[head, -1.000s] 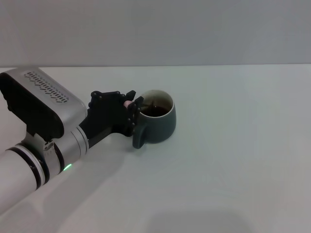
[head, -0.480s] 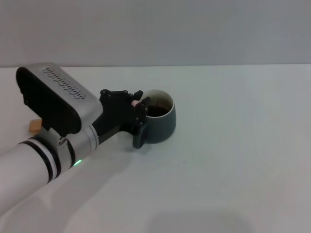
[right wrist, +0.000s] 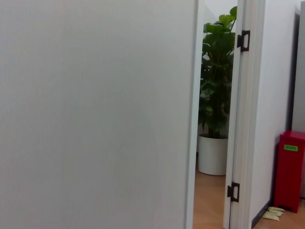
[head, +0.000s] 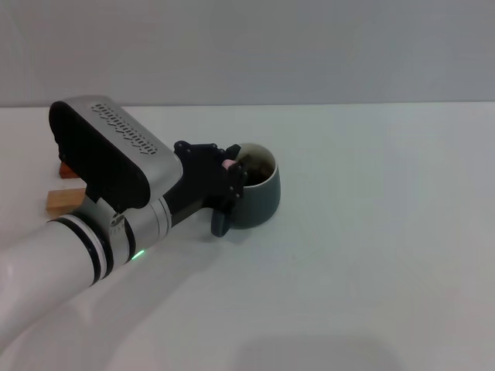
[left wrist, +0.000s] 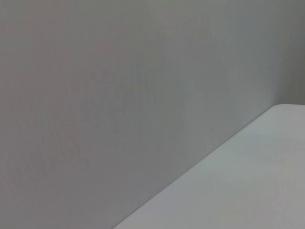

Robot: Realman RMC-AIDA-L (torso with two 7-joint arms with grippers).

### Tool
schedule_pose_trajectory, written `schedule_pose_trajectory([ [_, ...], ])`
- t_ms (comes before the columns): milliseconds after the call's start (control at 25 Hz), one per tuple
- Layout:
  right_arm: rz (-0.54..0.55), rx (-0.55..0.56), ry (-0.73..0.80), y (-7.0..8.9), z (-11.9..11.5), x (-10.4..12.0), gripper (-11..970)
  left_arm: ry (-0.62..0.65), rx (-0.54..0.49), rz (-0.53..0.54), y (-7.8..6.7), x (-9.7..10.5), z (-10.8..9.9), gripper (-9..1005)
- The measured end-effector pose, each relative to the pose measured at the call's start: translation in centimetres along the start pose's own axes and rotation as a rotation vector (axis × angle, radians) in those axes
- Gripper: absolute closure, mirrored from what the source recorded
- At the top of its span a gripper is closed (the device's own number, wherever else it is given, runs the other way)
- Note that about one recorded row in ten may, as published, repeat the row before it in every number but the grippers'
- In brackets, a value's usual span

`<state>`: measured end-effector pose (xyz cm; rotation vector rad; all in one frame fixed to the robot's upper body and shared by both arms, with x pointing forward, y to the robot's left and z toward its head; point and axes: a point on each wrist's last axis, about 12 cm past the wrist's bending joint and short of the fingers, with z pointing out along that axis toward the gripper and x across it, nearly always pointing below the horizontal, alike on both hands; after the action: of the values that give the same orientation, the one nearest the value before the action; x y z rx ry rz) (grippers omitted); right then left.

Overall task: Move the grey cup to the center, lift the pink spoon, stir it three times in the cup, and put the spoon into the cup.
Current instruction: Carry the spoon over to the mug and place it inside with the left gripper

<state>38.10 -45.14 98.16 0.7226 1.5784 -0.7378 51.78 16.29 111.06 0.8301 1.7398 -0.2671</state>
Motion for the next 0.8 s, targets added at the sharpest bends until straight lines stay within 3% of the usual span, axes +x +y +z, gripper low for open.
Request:
schedule_pose_trajectory([
  [800,0.002,-0.016,-0.004,0.4,0.1,-0.1,961,0.062,-0.029,0.000,0.0,0.8,-1.3,849],
])
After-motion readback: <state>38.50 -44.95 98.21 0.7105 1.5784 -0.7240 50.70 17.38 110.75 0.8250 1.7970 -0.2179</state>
